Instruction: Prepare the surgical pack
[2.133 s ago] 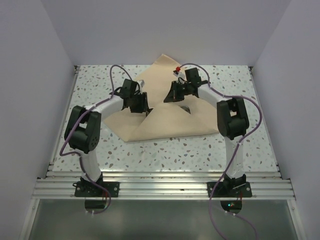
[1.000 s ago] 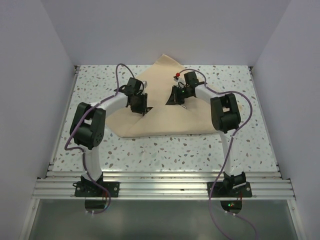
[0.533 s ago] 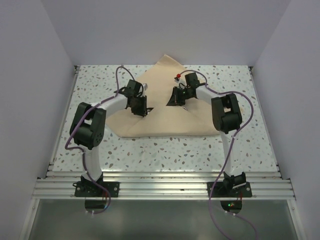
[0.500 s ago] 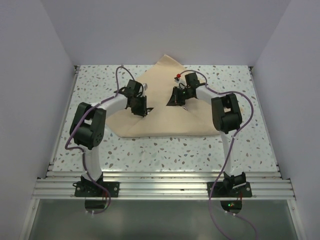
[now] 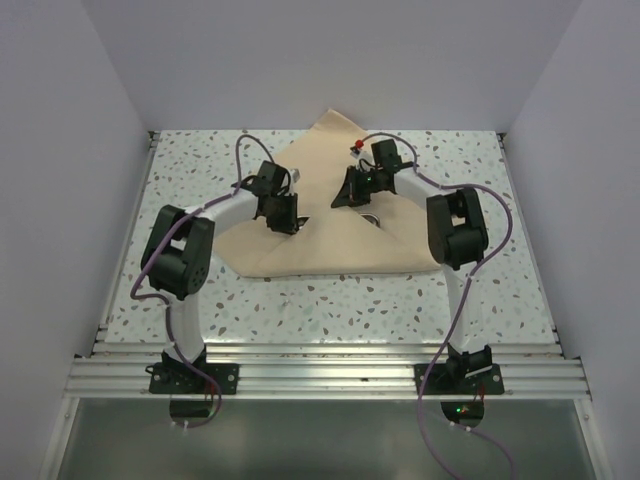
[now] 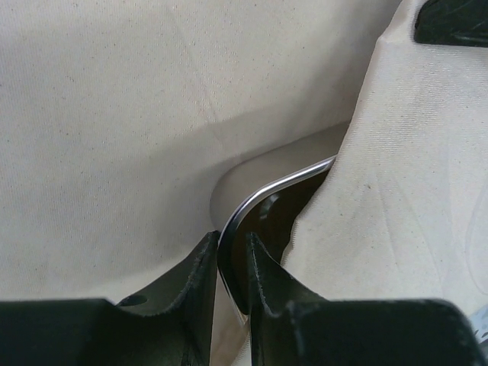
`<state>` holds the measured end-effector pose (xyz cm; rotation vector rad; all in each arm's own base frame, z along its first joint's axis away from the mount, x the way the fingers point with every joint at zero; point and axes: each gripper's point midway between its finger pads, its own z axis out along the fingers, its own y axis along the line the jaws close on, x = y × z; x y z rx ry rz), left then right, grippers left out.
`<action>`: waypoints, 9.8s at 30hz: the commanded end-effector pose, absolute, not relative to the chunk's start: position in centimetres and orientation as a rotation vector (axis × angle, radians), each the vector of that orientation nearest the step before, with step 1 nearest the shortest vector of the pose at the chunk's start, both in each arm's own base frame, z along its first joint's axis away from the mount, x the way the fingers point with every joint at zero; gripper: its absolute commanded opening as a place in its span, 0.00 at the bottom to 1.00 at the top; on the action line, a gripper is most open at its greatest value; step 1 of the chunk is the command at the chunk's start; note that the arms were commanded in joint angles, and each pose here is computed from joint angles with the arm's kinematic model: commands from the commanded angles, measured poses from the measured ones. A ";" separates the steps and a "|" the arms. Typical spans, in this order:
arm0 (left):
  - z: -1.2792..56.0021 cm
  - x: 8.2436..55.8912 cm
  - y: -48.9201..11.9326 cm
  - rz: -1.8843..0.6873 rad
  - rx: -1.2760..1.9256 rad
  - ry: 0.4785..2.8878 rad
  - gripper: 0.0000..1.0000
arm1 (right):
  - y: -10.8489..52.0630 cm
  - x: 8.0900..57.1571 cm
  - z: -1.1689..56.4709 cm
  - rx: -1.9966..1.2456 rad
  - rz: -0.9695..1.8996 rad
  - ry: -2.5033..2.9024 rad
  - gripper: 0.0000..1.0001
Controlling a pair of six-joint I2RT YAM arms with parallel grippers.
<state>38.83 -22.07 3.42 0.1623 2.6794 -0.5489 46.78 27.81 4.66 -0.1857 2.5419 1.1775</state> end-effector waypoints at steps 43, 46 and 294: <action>9.4 44.1 4.8 -0.244 -0.726 2.358 0.75 | 26.3 44.4 2.6 -0.196 1.093 2.663 0.01; 8.7 44.2 5.9 -0.235 -0.750 2.362 0.75 | 26.1 44.4 2.4 -0.190 1.081 2.670 0.00; 3.3 37.4 -21.8 -0.279 0.223 2.633 0.24 | -10.5 38.4 2.2 1.100 -0.150 2.681 0.50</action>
